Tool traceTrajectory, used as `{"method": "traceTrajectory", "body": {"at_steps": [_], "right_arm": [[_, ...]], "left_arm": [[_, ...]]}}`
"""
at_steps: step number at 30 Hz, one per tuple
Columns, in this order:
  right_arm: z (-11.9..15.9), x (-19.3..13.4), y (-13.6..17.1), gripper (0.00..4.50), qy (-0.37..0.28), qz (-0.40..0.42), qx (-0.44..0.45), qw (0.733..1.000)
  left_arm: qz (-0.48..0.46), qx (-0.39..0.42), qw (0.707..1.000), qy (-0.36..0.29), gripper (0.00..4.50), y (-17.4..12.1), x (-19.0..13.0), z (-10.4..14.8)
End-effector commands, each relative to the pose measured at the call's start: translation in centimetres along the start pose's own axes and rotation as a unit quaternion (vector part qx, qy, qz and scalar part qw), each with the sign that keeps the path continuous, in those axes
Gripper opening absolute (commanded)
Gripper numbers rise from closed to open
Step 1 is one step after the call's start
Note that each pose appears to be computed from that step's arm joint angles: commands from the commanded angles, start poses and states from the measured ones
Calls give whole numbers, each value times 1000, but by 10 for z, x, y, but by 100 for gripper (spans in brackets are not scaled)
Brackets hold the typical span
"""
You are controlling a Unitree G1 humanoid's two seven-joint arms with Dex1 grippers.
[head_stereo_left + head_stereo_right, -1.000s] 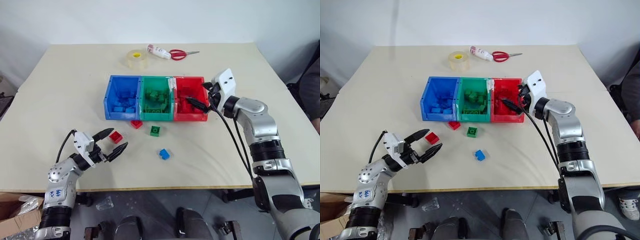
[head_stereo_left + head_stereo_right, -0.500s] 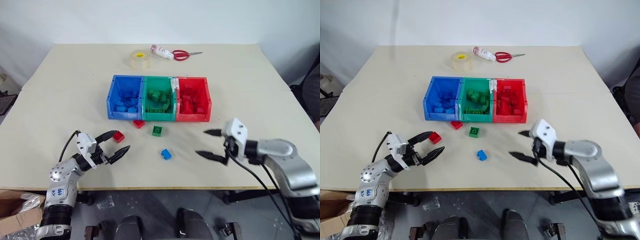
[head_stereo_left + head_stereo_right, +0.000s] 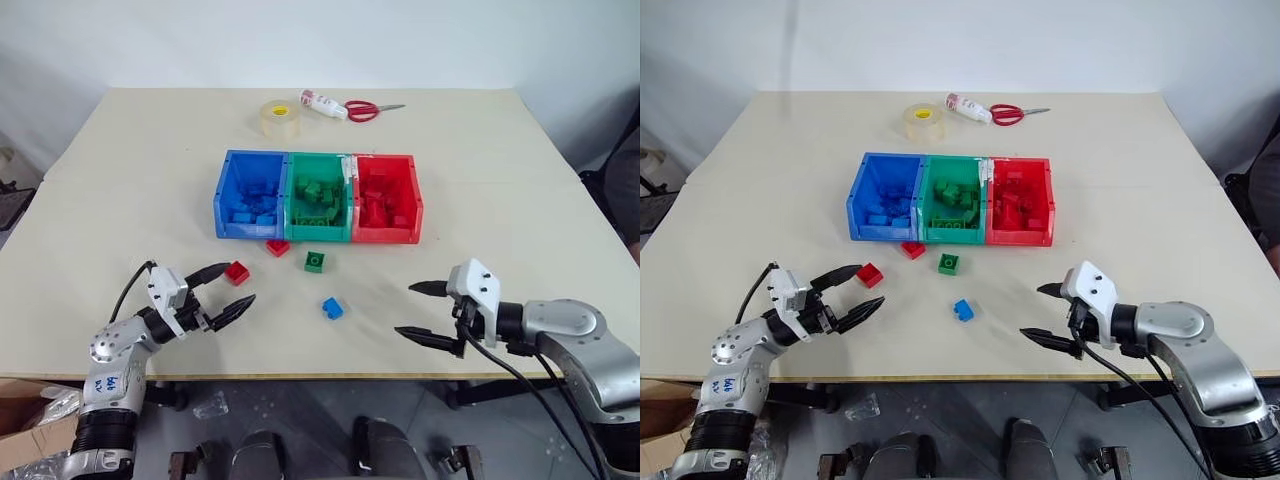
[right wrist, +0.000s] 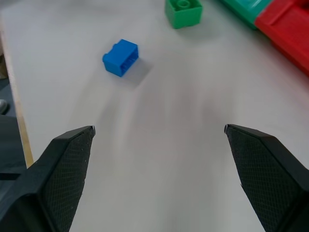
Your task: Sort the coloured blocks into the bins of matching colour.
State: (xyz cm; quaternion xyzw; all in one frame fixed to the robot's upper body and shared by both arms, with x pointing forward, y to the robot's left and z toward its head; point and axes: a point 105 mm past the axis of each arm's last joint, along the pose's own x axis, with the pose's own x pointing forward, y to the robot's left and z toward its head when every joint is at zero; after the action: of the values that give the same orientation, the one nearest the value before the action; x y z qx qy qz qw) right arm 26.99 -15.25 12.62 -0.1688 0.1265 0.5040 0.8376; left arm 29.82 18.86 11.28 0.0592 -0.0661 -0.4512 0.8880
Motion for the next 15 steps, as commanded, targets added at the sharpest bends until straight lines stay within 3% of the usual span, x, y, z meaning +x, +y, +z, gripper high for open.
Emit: {"method": "traceTrajectory", "body": {"at_steps": [1, 7, 15], "right_arm": [[11, 2, 2, 449, -21, 8, -22, 999], [12, 8, 0, 449, -28, 10, -28, 999], [12, 7, -6, 449, -30, -12, -29, 999]], "left_arm": [[-26, 15, 999, -19, 450, -13, 13, 19], [-81, 15, 997, 1, 450, -35, 33, 22], [-138, 16, 990, 25, 450, -65, 89, 17]]}}
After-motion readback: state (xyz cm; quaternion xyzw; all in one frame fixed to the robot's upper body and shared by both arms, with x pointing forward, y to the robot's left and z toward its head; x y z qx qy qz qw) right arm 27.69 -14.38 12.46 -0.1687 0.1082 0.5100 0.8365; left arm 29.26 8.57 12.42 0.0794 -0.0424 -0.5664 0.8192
